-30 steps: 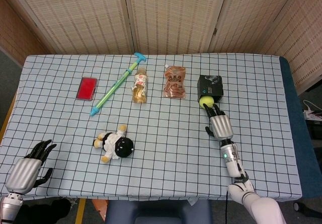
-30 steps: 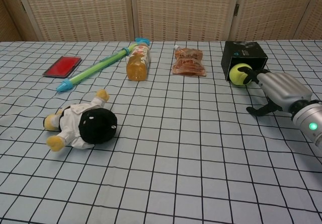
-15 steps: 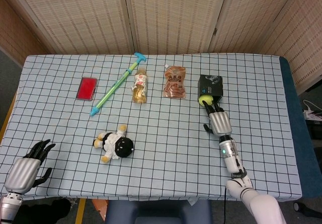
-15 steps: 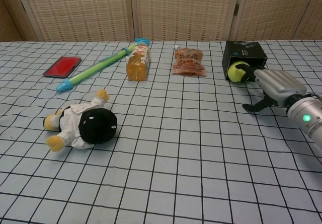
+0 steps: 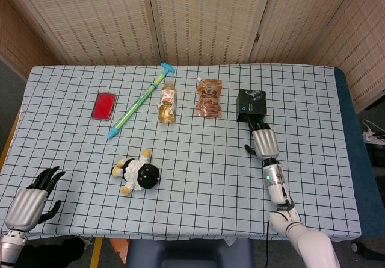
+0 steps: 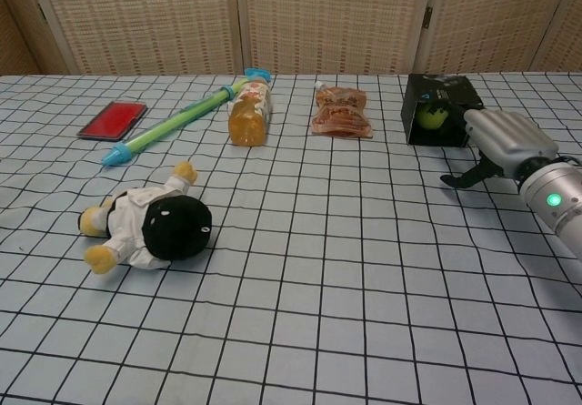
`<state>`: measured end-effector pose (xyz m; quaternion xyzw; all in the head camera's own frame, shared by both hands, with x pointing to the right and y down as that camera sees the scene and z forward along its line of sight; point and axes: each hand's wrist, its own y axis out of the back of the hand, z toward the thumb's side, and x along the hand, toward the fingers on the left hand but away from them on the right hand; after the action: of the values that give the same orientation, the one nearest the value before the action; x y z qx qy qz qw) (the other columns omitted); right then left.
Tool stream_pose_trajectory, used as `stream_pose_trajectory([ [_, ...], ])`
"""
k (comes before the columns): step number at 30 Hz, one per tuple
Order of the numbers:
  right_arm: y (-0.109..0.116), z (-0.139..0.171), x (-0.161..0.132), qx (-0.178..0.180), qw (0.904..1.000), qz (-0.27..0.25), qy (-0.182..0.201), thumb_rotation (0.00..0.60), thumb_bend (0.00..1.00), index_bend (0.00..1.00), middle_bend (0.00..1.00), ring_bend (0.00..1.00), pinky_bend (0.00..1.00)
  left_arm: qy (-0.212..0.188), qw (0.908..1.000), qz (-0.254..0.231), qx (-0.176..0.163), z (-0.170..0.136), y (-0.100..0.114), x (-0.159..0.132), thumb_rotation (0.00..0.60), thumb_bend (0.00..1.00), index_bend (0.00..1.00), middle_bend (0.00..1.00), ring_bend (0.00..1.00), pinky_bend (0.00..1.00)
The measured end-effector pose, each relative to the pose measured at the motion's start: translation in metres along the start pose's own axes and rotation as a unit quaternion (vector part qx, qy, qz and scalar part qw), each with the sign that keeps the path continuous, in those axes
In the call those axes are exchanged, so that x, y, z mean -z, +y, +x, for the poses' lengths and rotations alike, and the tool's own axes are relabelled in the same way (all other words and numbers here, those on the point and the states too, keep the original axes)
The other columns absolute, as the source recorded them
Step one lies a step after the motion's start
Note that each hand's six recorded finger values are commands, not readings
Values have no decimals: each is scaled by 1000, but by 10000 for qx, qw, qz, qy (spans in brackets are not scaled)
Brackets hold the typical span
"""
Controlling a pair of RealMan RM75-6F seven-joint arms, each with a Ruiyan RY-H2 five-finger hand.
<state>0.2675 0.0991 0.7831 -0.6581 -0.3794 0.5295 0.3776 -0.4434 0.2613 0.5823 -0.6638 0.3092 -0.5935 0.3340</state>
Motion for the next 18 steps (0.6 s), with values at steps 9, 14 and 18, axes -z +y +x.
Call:
stream_pose_trajectory([
  [9, 20, 15, -9, 506, 9980, -81, 359, 600, 140, 445, 305, 196, 338, 5, 10000, -9, -23, -1, 2, 1, 600, 424, 130, 29, 51, 439],
  [14, 31, 33, -6, 676, 9967, 92, 432, 600, 146, 484, 305, 225, 361, 43, 10000, -46, -70, -1, 4, 3, 600, 424, 130, 30, 51, 439],
  [18, 45, 53, -2, 669, 9967, 257, 379, 600, 147, 355, 303, 223, 361, 103, 9999, -70, -92, -2, 6, 6, 600, 423, 130, 30, 51, 439],
])
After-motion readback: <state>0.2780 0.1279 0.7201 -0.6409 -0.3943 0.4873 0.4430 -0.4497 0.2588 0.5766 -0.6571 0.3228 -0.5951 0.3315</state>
